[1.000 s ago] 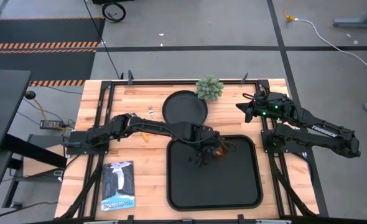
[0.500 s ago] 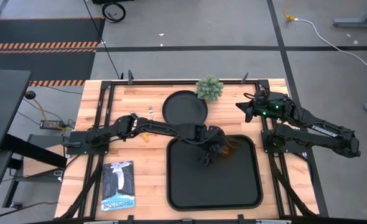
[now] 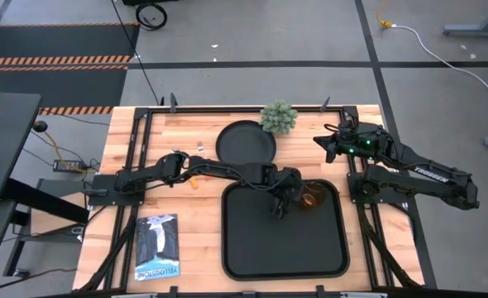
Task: Pick and place plate/cup/fork/spoon on tray
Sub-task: Put the brown glass on the top of the black tray, then put the black plate on the black tray
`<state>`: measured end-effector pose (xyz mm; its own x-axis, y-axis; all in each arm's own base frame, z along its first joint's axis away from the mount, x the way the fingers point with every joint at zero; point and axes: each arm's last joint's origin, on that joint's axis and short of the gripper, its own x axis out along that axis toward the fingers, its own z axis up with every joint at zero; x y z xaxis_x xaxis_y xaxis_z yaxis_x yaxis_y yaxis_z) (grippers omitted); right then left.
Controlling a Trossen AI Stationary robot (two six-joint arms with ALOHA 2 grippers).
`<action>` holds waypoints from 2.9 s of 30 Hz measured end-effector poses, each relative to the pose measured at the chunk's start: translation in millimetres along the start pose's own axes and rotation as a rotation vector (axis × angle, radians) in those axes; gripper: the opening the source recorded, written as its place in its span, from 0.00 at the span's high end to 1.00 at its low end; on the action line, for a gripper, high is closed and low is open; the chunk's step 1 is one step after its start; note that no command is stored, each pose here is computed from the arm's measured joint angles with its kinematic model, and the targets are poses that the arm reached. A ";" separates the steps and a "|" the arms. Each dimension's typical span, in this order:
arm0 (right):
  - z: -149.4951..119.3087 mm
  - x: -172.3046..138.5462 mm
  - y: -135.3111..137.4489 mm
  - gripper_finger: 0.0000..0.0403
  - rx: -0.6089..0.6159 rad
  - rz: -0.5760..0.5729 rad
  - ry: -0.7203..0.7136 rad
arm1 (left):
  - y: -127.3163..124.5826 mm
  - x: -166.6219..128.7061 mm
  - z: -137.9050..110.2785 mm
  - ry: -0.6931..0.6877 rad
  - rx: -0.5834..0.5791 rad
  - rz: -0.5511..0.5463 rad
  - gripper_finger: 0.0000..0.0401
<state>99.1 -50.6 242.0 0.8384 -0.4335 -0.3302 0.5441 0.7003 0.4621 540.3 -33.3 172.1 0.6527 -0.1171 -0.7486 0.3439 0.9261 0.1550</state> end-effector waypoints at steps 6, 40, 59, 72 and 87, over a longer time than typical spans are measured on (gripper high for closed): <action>0.1 0.0 0.0 0.98 0.000 0.000 -0.001 | -2.8 10.7 -0.1 -0.075 0.014 -0.092 0.69; 2.7 0.0 1.5 0.98 0.000 0.016 -0.027 | 11.5 21.1 -5.9 -0.105 0.083 -0.010 0.69; 3.0 -0.1 1.7 0.98 0.006 0.018 -0.031 | 18.0 35.2 -1.3 -0.254 0.112 0.064 0.69; 2.4 -0.1 1.3 0.98 -0.020 0.013 -0.025 | 16.7 9.0 -4.7 -0.058 0.087 0.025 0.74; 1.4 -0.1 1.5 0.98 -0.062 0.013 -0.016 | 9.2 -40.0 3.0 0.091 0.065 -0.040 0.99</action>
<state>99.9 -50.3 243.9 0.8461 -0.4326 -0.3115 0.5306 0.7397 0.4138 519.4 -21.1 205.5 0.5743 -0.1180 -0.8101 0.4137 0.8957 0.1629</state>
